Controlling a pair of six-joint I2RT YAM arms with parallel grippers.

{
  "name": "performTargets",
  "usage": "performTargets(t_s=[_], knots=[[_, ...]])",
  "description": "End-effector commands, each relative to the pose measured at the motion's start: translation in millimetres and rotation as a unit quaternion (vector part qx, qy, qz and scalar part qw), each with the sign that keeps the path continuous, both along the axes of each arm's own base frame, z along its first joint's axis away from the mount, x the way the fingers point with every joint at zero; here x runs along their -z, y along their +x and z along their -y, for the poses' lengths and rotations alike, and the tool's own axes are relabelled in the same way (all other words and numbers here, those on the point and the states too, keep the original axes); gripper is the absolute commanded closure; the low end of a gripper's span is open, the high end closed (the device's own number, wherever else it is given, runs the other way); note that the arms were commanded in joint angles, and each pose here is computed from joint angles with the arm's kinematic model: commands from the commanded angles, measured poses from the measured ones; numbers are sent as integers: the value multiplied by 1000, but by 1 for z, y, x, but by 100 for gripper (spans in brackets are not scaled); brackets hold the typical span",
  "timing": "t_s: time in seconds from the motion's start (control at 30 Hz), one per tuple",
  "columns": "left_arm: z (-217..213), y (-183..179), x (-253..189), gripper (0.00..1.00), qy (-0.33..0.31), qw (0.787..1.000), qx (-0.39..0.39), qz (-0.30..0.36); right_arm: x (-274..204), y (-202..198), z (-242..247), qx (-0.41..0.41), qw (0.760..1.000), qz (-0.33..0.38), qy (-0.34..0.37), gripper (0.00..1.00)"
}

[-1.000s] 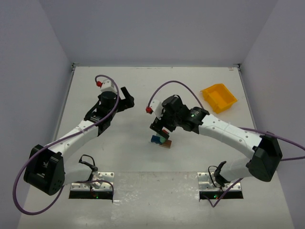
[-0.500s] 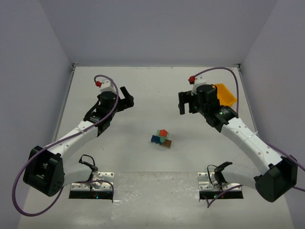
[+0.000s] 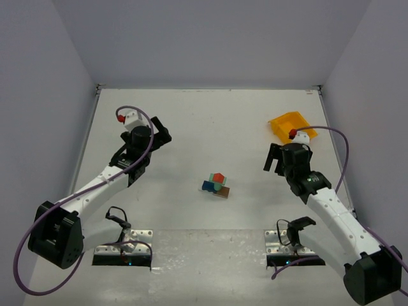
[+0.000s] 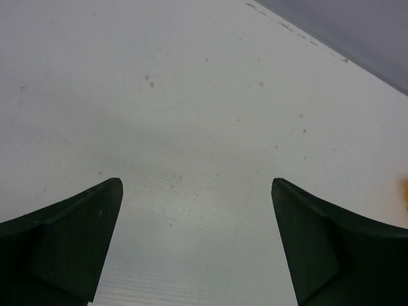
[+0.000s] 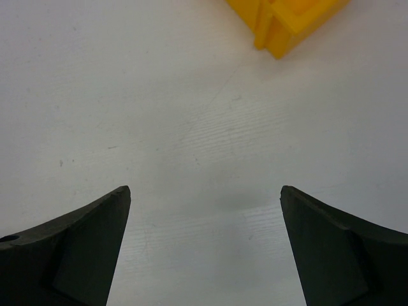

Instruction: Build the wood block tower

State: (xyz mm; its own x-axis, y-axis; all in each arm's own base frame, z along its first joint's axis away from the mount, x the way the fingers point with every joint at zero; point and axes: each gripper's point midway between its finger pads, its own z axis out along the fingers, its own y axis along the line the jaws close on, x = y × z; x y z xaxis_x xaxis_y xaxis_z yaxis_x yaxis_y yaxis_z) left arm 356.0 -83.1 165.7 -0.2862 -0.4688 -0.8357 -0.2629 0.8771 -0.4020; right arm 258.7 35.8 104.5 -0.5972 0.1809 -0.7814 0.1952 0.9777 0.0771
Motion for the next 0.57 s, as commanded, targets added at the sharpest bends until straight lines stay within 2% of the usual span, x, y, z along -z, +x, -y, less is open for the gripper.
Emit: performTargets(t_s=[0.0, 0.13, 0.3, 0.53], knots=[[-11, 1, -14, 0, -12, 999, -31, 29, -23, 16, 5, 34, 997, 67, 14, 1], [-14, 0, -16, 0, -11, 999, -38, 33, -26, 21, 6, 43, 995, 84, 18, 1], [-19, -2, -18, 0, -12, 998, -49, 41, -33, 22, 22, 102, 990, 96, 11, 1], [-23, -4, -21, 0, -13, 997, -59, 53, -37, 24, 22, 88, 991, 103, 1, 1]])
